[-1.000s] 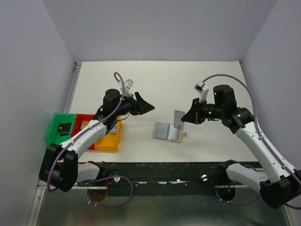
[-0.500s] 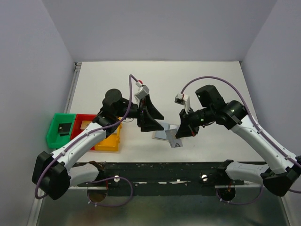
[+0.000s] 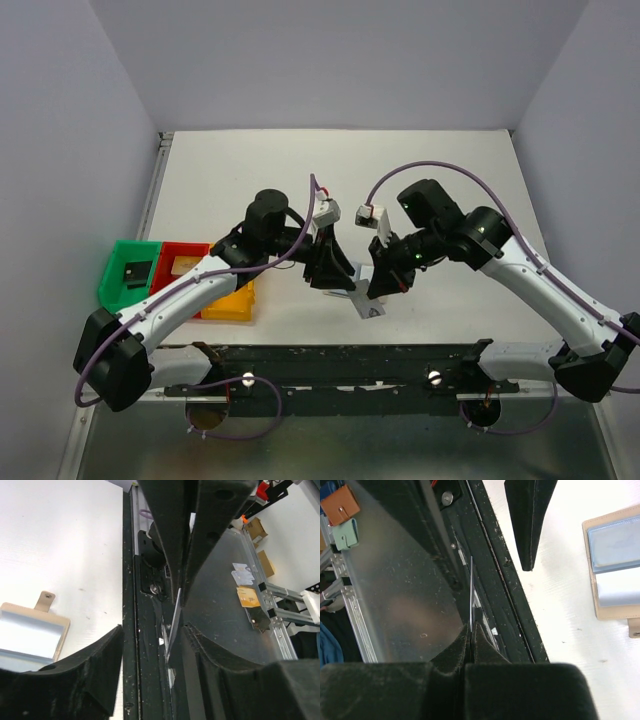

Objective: Take the credit cards out of the card holder
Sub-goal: Place the credit card at the center of the board.

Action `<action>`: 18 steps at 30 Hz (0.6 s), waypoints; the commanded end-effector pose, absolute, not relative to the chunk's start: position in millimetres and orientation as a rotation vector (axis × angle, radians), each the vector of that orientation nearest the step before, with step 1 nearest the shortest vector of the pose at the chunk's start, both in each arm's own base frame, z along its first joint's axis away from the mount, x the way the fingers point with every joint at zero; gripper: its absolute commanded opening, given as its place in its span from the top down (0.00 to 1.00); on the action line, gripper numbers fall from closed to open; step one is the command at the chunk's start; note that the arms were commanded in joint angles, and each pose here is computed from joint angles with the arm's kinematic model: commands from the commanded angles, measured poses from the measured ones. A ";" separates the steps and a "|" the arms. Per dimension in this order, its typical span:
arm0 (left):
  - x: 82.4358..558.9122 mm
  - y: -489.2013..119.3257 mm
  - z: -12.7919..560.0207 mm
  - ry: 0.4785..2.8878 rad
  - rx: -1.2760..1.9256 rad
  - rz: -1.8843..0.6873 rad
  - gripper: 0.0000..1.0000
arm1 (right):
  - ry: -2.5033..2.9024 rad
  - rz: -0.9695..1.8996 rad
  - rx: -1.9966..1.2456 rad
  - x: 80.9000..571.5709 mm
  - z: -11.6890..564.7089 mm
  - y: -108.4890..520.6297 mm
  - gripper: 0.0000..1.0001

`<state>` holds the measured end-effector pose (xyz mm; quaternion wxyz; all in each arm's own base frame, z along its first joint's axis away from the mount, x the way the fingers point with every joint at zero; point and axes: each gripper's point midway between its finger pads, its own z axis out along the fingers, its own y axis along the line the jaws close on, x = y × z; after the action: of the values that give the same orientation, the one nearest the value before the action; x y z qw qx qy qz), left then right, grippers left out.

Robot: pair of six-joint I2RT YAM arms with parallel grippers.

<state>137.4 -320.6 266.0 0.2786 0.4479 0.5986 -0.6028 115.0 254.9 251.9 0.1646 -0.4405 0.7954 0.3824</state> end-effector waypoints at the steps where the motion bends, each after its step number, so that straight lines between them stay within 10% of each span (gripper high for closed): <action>1: 140.3 -324.5 269.2 1.579 1.228 -1.592 0.44 | 2.266 1.042 -1.284 114.4 254.5 252.1 1.00; 18: 124.3 -330.1 263.2 1.557 1.277 -1.672 0.85 | 2.267 1.030 -1.303 115.4 250.9 253.7 1.00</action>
<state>130.2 -326.8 258.1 0.2583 0.4557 0.5972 -0.6075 116.2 251.1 244.9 0.1598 -0.4458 0.8029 0.3620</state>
